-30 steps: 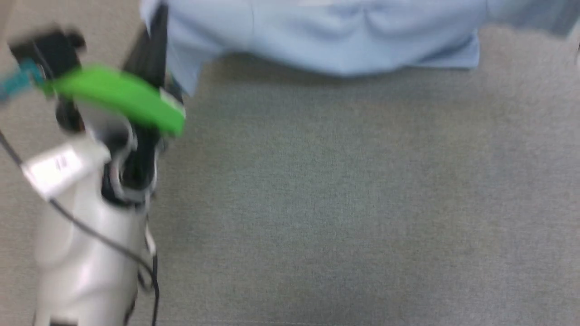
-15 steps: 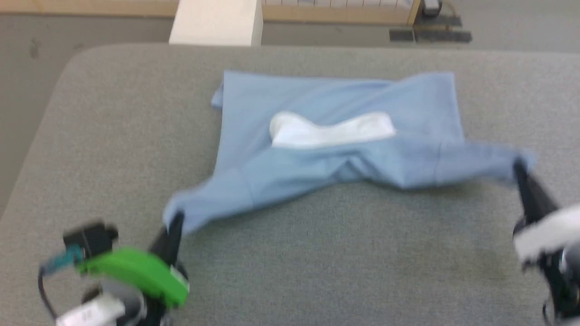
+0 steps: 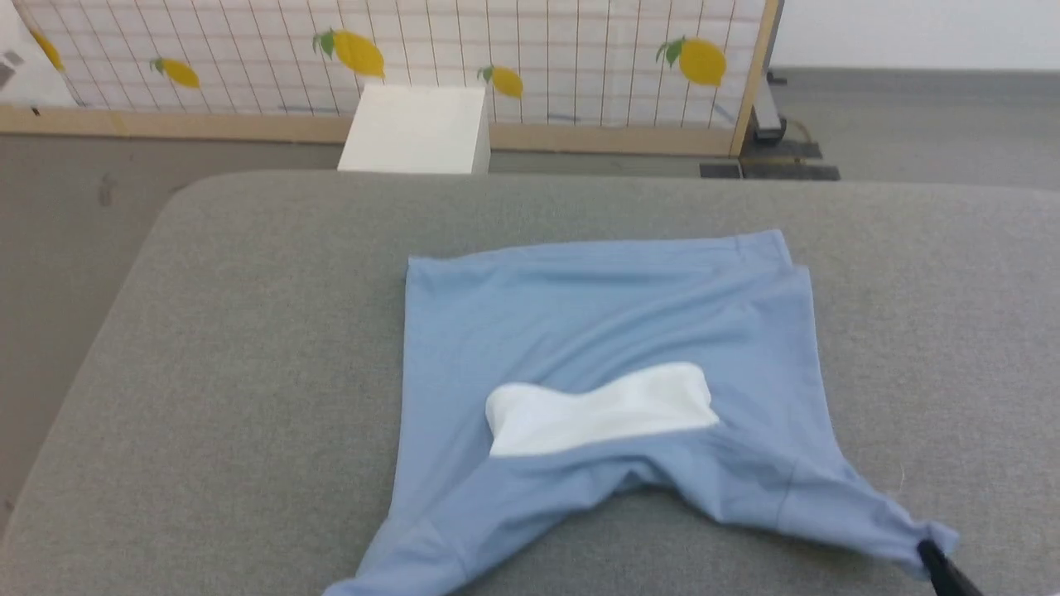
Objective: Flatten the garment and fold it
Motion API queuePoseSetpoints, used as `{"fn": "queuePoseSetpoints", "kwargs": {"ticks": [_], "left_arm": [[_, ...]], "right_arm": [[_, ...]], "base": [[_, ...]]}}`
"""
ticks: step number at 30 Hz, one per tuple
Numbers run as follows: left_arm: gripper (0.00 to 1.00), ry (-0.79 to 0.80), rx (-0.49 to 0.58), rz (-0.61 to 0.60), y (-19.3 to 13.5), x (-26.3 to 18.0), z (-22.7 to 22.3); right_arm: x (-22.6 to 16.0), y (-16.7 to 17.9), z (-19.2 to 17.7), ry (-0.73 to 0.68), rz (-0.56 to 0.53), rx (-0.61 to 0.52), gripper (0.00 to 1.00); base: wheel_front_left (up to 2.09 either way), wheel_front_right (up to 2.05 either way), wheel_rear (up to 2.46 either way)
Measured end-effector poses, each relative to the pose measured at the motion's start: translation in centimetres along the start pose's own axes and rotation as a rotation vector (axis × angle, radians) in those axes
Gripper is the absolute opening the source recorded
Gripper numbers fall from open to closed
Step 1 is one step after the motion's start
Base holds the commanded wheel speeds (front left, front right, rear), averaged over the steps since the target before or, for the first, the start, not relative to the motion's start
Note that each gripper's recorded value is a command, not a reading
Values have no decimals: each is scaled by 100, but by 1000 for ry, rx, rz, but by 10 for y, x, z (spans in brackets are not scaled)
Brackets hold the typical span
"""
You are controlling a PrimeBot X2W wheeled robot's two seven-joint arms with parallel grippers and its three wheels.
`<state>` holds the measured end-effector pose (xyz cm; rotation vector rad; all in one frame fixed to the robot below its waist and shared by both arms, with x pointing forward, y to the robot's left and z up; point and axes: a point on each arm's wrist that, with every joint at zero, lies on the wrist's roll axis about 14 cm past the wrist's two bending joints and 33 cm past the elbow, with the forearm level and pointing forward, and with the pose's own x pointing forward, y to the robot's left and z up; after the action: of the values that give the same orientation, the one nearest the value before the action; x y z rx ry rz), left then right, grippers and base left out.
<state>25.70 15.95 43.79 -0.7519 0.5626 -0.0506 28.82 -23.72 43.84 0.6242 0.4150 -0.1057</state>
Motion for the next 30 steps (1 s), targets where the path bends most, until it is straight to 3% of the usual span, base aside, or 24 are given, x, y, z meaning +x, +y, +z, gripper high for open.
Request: {"fn": "queuePoseSetpoints", "kwargs": {"ticks": [15,22,30], "left_arm": [[0,46,-2,-18,-7,-27,-13],[0,-5,8,-23,-12,-22,3],[0,-80,47,-138,-47,1,28]], "right_arm": [[-47,-15,-15,104,-34,22,0],[-40,-24,-6,98,-79,3,0],[-8,-35,-2,130,-140,-152,0]], "base": [[0,0,0],[0,0,0],[0,0,0]]}}
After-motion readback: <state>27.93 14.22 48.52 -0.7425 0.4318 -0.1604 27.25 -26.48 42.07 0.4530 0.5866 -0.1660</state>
